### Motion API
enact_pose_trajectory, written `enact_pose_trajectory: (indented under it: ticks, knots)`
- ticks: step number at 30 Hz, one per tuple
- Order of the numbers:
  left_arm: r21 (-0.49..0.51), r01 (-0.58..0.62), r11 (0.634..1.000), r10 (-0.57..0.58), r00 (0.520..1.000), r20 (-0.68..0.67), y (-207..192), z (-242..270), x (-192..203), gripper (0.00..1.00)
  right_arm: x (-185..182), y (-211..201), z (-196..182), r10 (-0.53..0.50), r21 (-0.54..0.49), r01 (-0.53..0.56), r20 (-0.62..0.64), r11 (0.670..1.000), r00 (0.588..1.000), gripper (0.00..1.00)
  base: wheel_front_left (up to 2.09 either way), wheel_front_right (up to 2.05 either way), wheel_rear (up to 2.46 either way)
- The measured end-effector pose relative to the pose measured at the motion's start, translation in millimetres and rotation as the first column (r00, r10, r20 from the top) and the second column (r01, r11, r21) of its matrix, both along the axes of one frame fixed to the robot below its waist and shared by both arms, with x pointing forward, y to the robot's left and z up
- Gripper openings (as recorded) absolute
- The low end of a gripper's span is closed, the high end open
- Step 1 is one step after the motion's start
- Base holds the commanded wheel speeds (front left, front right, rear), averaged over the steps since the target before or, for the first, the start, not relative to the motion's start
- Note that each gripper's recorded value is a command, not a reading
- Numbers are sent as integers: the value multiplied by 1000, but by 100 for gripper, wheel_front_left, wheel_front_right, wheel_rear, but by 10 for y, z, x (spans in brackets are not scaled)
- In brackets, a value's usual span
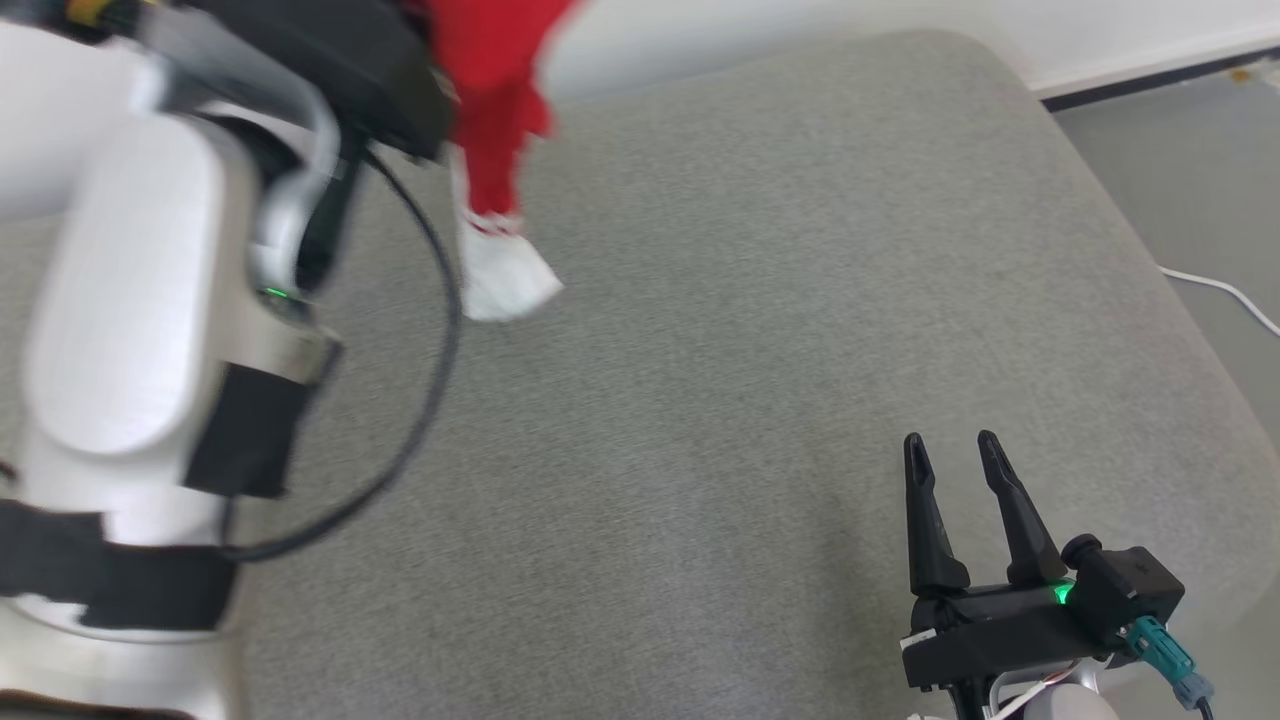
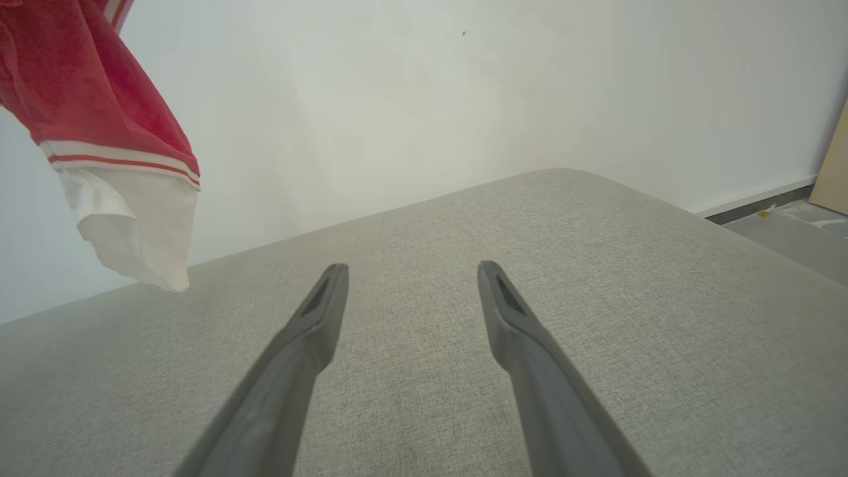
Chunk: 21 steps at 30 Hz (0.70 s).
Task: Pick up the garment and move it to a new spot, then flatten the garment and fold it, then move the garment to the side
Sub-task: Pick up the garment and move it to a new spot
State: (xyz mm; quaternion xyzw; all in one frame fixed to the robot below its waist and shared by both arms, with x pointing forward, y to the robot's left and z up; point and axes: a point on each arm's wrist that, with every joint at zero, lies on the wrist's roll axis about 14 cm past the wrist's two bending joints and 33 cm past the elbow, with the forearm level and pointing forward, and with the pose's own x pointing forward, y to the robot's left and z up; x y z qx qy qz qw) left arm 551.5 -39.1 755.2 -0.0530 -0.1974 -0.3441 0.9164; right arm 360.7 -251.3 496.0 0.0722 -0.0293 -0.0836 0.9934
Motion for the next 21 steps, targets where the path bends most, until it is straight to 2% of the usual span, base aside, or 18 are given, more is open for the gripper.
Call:
enact_pose_trajectory:
  ticks: [4, 9, 13, 18, 21]
  knots:
    - [-20, 96, 995, -97, 993, -65, -406, -249, -126, 0, -88, -100, -24, -35, 2, 35, -11, 999, 999, 100, 0, 0, 0]
    - [-31, 130, 991, -134, 968, -213, -570, -886, -152, 0, -72, -105, -111, -38, 8, 39, -37, 999, 999, 100, 0, 0, 0]
    - [-23, 85, 996, -87, 933, -349, -454, -1525, -133, 0, 7, -59, -149, -20, 9, 20, -46, 1000, 999, 100, 0, 0, 0]
    - [35, 20, 999, 2, 835, -550, -167, -2496, -269, 0, 100, 37, -197, 13, 6, -13, -57, 1000, 998, 100, 0, 0, 0]
    - [68, -13, 998, 51, 795, -605, -15, -2826, -354, 0, 149, 93, -188, 33, -1, -33, -53, 999, 998, 100, 0, 0, 0]
